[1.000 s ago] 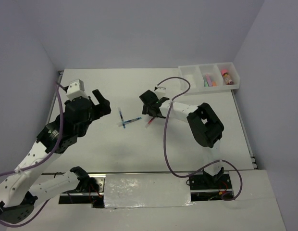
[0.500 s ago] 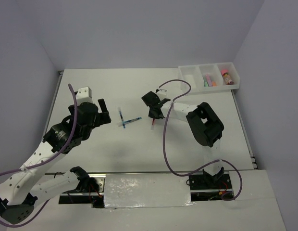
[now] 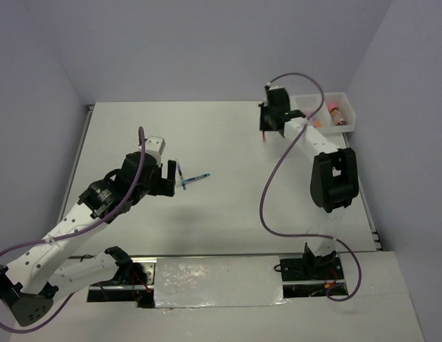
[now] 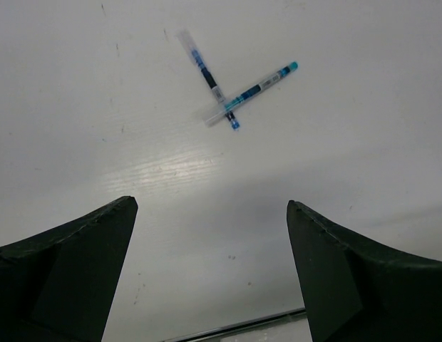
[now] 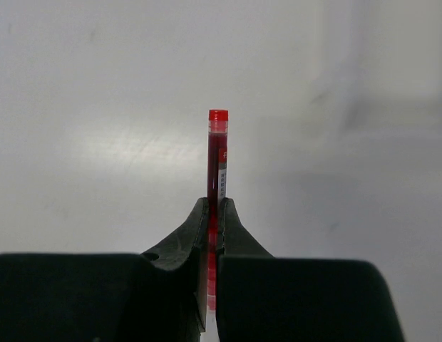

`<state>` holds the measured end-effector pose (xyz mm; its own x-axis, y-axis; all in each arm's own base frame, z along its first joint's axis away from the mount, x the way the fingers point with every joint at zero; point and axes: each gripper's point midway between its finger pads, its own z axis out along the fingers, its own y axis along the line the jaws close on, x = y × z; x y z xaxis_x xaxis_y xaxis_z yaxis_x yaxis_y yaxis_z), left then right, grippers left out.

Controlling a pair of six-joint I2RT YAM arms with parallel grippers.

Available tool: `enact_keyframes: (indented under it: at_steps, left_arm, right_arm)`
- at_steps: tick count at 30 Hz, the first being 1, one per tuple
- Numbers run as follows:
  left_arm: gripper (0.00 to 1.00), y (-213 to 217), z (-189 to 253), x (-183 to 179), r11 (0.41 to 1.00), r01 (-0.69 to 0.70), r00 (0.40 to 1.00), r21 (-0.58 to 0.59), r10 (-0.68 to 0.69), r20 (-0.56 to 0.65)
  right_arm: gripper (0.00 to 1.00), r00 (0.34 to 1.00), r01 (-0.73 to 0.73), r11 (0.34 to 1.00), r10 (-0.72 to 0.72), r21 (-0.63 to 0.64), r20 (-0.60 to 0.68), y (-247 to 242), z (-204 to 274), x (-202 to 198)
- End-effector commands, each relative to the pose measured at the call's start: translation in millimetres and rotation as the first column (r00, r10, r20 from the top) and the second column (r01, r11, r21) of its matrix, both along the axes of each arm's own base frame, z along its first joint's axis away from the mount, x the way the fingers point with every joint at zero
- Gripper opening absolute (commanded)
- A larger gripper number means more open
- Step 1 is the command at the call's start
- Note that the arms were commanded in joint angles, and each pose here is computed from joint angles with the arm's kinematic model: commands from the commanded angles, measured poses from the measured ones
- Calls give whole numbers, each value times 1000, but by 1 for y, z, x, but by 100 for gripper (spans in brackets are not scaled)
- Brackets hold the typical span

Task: Sort the stationery into containers
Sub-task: Pick up the pen from the center of the board, then place the pen in the storage box.

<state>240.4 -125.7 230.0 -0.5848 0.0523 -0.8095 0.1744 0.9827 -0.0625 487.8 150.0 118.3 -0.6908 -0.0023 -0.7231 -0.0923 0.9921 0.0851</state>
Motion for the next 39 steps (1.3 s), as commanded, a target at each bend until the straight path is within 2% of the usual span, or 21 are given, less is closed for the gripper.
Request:
enact_keyframes:
  at_steps: [1, 2, 3, 4, 5, 6, 7, 8, 9, 12, 16, 18, 24, 27, 30, 31, 32, 34, 37, 39]
  left_arm:
    - [99, 3, -14, 1, 999, 22, 1000, 36, -23, 15]
    - [99, 2, -18, 0, 999, 29, 1000, 35, -29, 5]
    - [99, 4, -19, -1, 999, 26, 1000, 40, -26, 0]
    - [99, 5, -17, -1, 999, 21, 1000, 38, -21, 8]
    - [99, 4, -17, -1, 999, 25, 1000, 35, -26, 11]
    - [99, 3, -17, -1, 999, 30, 999, 29, -31, 17]
    - [99, 1, -17, -1, 999, 39, 999, 25, -40, 18]
    - [99, 1, -18, 0, 999, 37, 999, 27, -38, 13]
    - [99, 1, -20, 0, 999, 35, 999, 33, -35, 7]
    - [99, 6, -25, 3, 998, 12, 1000, 53, -11, -12]
    - [99, 12, -25, 8, 999, -10, 1000, 43, 11, -16]
    - [99, 14, -24, 10, 999, -19, 1000, 33, 19, -13]
    - [99, 14, -26, 11, 999, -13, 1000, 30, 14, -20]
    - [99, 13, -25, 10, 1000, -5, 1000, 22, 5, -19]
    - [99, 12, -24, 9, 1000, 2, 1000, 16, -2, -13]
    - [99, 12, -22, 9, 1000, 5, 1000, 12, -5, -8]
    - [99, 12, -22, 9, 1000, 3, 1000, 11, -3, -7]
    - [99, 13, -22, 8, 1000, 0, 1000, 12, 0, -6]
    - [99, 17, -22, 9, 1000, -23, 1000, 21, 23, -3]
    - [99, 28, -22, 12, 996, -82, 997, 36, 82, -2]
  right_arm:
    - [0, 984, 16, 997, -3, -73, 176, -60, 79, 44]
    - [0, 986, 52, 996, -39, -77, 162, -82, 71, 58]
    - [0, 976, 71, 995, -56, -64, 212, -90, 94, 74]
    - [0, 976, 76, 993, -55, -89, 213, -100, 95, 82]
    - [0, 980, 85, 991, -66, -100, 189, -107, 78, 94]
    - [0, 966, 108, 990, -83, -89, 245, -119, 102, 111]
    - [0, 969, 120, 989, -98, -89, 226, -126, 97, 117]
    - [1, 953, 140, 987, -113, -74, 282, -132, 123, 131]
    - [1, 961, 153, 986, -132, -71, 243, -140, 97, 142]
    - [5, 951, 182, 983, -172, -17, 259, -148, 93, 157]
    - [8, 937, 215, 975, -223, 59, 269, -145, 80, 163]
    - [8, 943, 217, 971, -234, 97, 235, -140, 63, 164]
    - [12, 937, 278, 951, -299, 133, 183, -137, 30, 160]
    - [20, 939, 280, 951, -300, 134, 167, -135, 23, 159]
    - [42, 939, 274, 950, -298, 148, 173, -132, 32, 159]
    - [56, 939, 270, 951, -295, 150, 180, -130, 36, 159]
    - [61, 938, 263, 952, -290, 156, 190, -126, 43, 160]
    - [65, 937, 257, 952, -288, 164, 200, -124, 58, 160]
    - [66, 940, 223, 962, -255, 159, 225, -112, 85, 153]
    - [67, 944, 173, 972, -209, 159, 254, -78, 116, 136]
